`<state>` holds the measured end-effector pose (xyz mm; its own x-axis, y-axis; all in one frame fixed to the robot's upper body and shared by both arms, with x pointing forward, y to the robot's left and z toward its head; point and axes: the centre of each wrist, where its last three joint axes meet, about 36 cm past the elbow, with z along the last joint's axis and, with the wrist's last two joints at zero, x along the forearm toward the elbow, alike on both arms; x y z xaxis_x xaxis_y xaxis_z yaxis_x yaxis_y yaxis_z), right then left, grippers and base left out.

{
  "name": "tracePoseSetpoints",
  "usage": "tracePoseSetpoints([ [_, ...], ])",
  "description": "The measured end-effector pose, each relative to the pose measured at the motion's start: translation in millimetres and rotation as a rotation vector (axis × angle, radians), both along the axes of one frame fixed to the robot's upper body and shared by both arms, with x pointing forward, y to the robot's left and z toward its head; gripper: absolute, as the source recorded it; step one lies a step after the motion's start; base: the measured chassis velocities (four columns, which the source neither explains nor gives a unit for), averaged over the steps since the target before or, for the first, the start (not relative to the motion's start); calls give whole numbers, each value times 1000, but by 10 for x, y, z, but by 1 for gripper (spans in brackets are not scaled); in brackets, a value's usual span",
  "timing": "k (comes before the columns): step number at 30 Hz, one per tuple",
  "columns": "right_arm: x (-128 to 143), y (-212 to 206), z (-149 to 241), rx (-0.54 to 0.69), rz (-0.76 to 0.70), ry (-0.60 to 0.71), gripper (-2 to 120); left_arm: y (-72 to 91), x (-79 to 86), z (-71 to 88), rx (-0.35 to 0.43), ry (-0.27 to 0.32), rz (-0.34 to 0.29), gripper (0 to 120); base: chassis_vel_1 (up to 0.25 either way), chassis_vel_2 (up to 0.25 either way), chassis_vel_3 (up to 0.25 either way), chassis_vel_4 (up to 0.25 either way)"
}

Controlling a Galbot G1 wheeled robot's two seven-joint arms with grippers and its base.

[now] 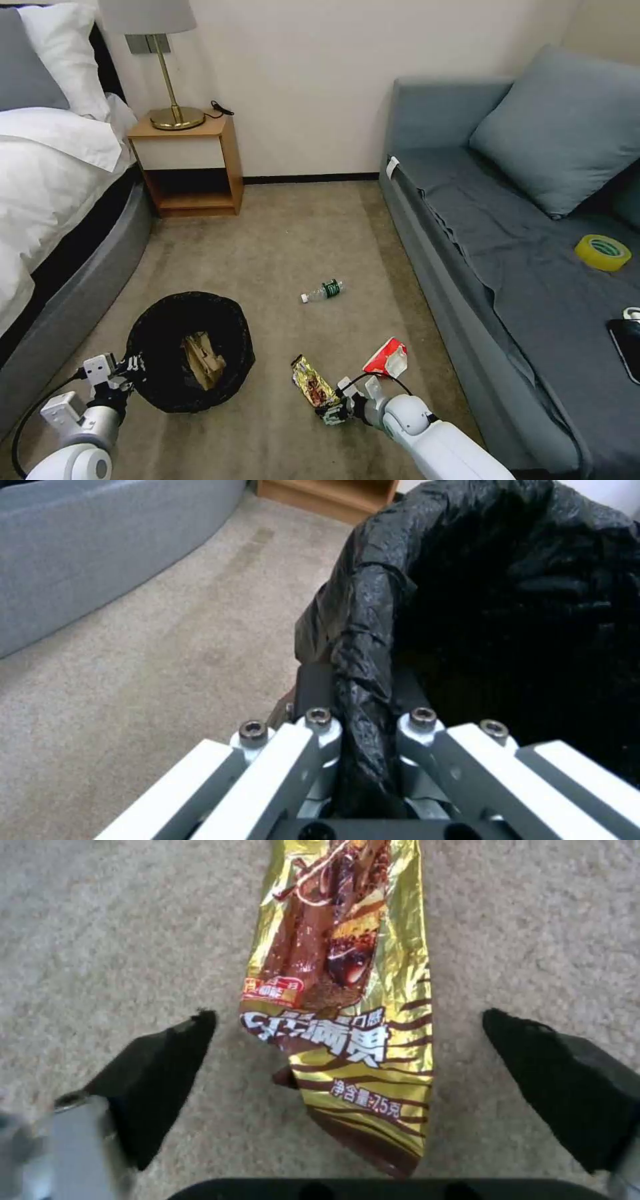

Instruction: Pick up the trash bin, then pick up the garbage on the floor and place it into the trash bin.

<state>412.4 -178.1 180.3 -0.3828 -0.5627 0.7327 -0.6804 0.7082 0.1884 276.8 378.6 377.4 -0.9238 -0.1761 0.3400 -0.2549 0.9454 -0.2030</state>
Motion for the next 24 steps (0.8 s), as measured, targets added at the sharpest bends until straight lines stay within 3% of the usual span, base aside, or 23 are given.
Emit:
tracePoseSetpoints([
  [6, -6, 7, -10, -8, -6, -6, 78, -7, -3, -11, -1, 0, 1, 4, 0, 0, 0, 0],
  [13, -31, 43, -40, -19, -7, -22, 48, 13, -16, -16, 1, 2, 4, 4, 0, 0, 0, 0],
  [15, -35, 51, -42, -18, -6, -23, 46, 14, -16, -16, 1, 2, 4, 4, 0, 0, 0, 0],
  [24, -68, 113, -70, 3, -2, -33, 8, 17, -25, -18, 0, 0, 3, 4, 0, 0, 0, 0],
])
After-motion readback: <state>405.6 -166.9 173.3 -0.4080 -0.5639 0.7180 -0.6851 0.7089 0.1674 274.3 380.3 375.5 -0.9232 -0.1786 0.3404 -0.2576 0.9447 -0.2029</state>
